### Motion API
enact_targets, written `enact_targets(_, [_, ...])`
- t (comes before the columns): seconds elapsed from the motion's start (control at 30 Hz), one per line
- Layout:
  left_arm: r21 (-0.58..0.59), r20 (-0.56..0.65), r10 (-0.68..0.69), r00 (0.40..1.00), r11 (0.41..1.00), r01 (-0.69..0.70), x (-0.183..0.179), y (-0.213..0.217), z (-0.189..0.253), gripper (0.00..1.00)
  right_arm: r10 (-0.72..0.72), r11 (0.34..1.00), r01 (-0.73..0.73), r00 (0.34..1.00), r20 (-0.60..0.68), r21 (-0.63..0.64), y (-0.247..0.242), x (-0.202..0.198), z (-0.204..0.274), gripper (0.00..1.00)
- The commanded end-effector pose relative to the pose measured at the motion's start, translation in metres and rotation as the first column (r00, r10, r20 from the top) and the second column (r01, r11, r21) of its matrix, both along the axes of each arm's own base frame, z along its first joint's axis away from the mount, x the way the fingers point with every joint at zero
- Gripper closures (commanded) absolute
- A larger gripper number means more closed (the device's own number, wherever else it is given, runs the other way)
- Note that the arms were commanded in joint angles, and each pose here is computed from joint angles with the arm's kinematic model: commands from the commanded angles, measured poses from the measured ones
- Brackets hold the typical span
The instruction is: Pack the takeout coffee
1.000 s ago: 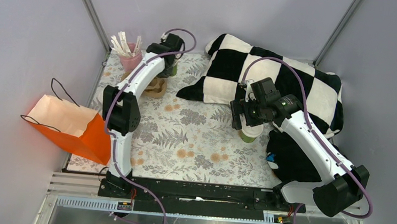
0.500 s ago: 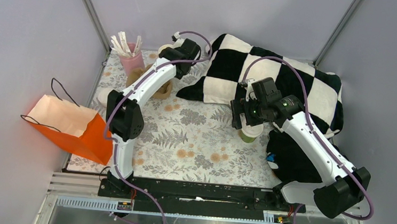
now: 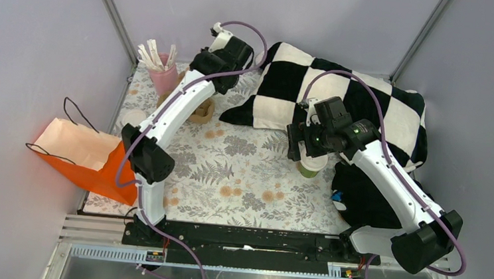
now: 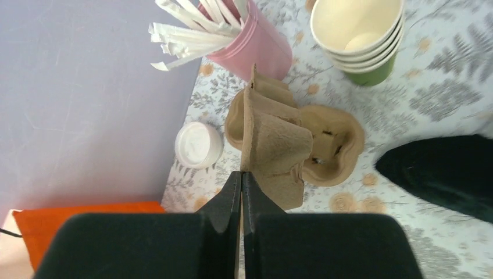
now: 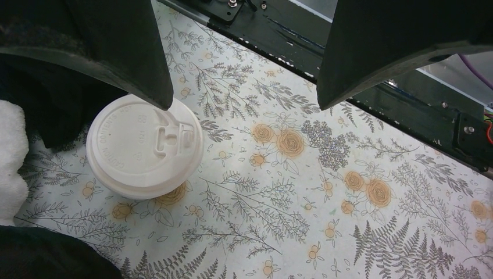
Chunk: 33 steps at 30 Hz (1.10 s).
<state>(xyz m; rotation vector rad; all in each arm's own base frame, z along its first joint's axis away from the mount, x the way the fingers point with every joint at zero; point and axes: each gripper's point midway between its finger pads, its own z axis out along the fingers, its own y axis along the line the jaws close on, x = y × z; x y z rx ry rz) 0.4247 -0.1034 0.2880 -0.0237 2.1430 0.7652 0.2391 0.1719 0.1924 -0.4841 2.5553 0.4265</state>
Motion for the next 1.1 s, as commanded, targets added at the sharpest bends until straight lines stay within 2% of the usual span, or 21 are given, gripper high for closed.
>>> enact_targets(0.0, [-0.256, 0.137, 0.048, 0.989, 0.967, -0.011, -0.023, -0.002, 0.059, 1.0, -0.007, 0.997, 0.003, 0.999, 0.048, 0.073, 0.008, 0.004, 0.021, 0.0])
enact_targets(0.07, [-0.395, 0.147, 0.056, 0.988, 0.919, 0.007, -0.033, -0.013, 0.069, 1.0, -0.004, 0.995, -0.001, 0.999, 0.052, 0.097, 0.013, 0.006, 0.026, 0.0])
enact_targets(0.17, [-0.583, 0.137, 0.065, 0.988, 0.812, 0.027, -0.05, -0.03, 0.076, 1.0, 0.002, 0.99, -0.01, 0.998, 0.056, 0.141, 0.022, 0.009, 0.034, 0.0])
enact_targets(0.27, [-0.698, 0.125, 0.086, 0.988, 0.716, 0.026, -0.066, -0.037, 0.08, 1.0, 0.011, 0.977, -0.028, 0.997, 0.078, 0.211, 0.034, 0.012, 0.044, 0.0])
enact_targets(0.33, [-0.762, 0.107, 0.086, 0.991, 0.647, 0.026, -0.076, -0.045, 0.078, 1.0, 0.024, 0.959, -0.053, 0.994, 0.106, 0.279, 0.047, 0.013, 0.054, 0.0])
enact_targets(0.47, [-0.873, 0.084, 0.103, 0.991, 0.488, 0.023, -0.091, -0.052, 0.084, 1.0, 0.026, 0.902, -0.138, 0.964, 0.266, 0.41, 0.085, 0.019, 0.081, 0.0])
enact_targets(0.57, [-0.916, 0.063, 0.11, 0.992, 0.4, 0.014, -0.097, -0.057, 0.09, 1.0, 0.005, 0.886, -0.2, 0.906, 0.424, 0.419, 0.116, 0.017, 0.098, 0.01])
enact_targets(0.67, [-0.944, 0.042, 0.113, 0.993, 0.331, 0.002, -0.103, -0.064, 0.093, 1.0, 0.01, 0.863, -0.265, 0.861, 0.509, 0.431, 0.15, 0.009, 0.11, 0.05])
enact_targets(0.83, [-0.959, 0.007, 0.1, 0.995, 0.282, -0.021, -0.109, -0.07, 0.091, 1.0, -0.033, 0.868, -0.264, 0.815, 0.578, 0.421, 0.197, 0.013, 0.112, 0.09])
enact_targets(1.0, [-0.963, -0.013, 0.091, 0.996, 0.268, -0.037, -0.113, -0.073, 0.089, 1.0, -0.157, 0.891, -0.176, 0.746, 0.647, 0.419, 0.207, 0.042, 0.111, 0.15])
enact_targets(1.07, [-0.966, -0.017, 0.087, 0.996, 0.257, -0.039, -0.113, -0.075, 0.09, 1.0, -0.15, 0.901, -0.186, 0.714, 0.683, 0.392, 0.212, 0.048, 0.11, 0.2])
